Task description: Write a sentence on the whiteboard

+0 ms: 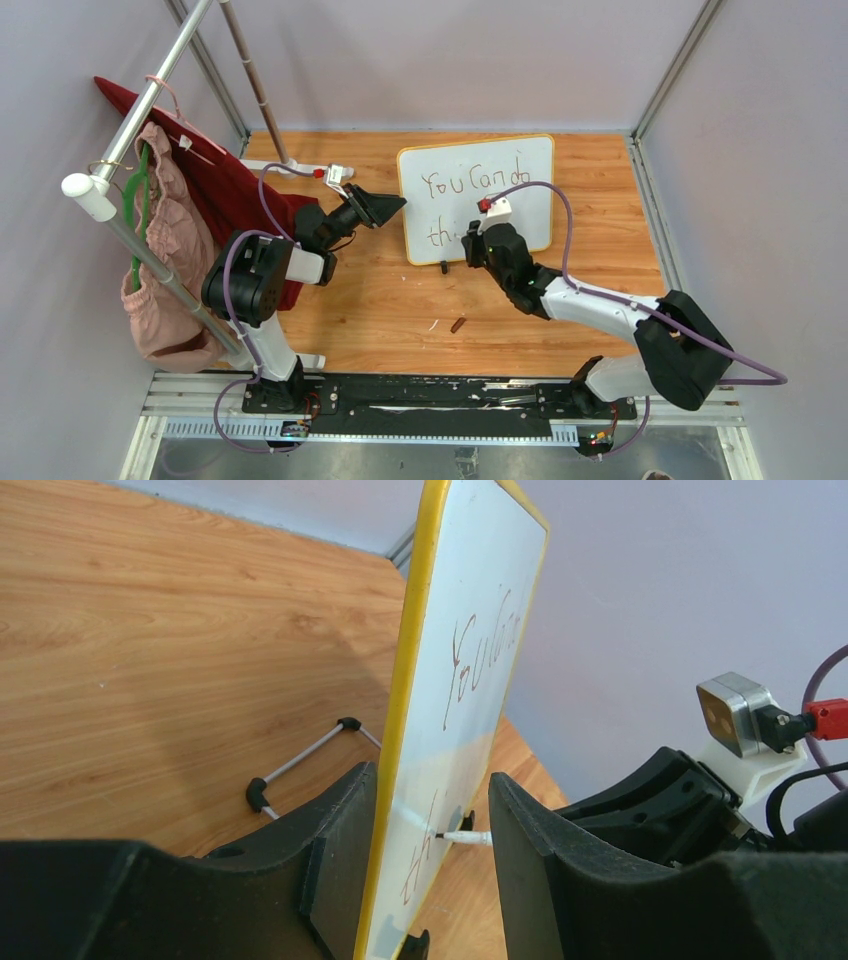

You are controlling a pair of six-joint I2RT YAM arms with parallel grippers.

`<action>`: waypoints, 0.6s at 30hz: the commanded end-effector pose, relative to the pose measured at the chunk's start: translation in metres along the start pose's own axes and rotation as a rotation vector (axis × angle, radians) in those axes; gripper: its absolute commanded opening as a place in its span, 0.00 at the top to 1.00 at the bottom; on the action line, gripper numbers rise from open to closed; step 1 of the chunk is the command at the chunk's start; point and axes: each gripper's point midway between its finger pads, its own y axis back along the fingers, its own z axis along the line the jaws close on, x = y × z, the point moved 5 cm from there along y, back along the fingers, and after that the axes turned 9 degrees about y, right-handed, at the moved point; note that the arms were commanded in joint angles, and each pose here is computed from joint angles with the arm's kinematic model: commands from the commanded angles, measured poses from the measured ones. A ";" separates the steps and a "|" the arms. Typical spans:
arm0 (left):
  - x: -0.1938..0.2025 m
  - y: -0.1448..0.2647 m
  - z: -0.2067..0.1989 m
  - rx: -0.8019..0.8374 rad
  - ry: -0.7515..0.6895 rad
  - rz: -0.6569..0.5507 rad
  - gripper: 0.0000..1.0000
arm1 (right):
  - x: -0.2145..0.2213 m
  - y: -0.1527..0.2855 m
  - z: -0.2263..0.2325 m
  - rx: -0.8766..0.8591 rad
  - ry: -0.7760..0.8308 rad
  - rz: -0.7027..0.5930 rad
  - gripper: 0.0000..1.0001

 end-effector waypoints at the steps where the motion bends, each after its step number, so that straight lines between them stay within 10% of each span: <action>1: 0.010 0.005 0.006 -0.017 0.051 0.033 0.50 | 0.014 0.003 -0.007 0.026 -0.019 0.030 1.00; 18: 0.011 0.006 0.005 -0.017 0.050 0.035 0.50 | -0.007 0.020 -0.006 0.000 -0.067 -0.034 1.00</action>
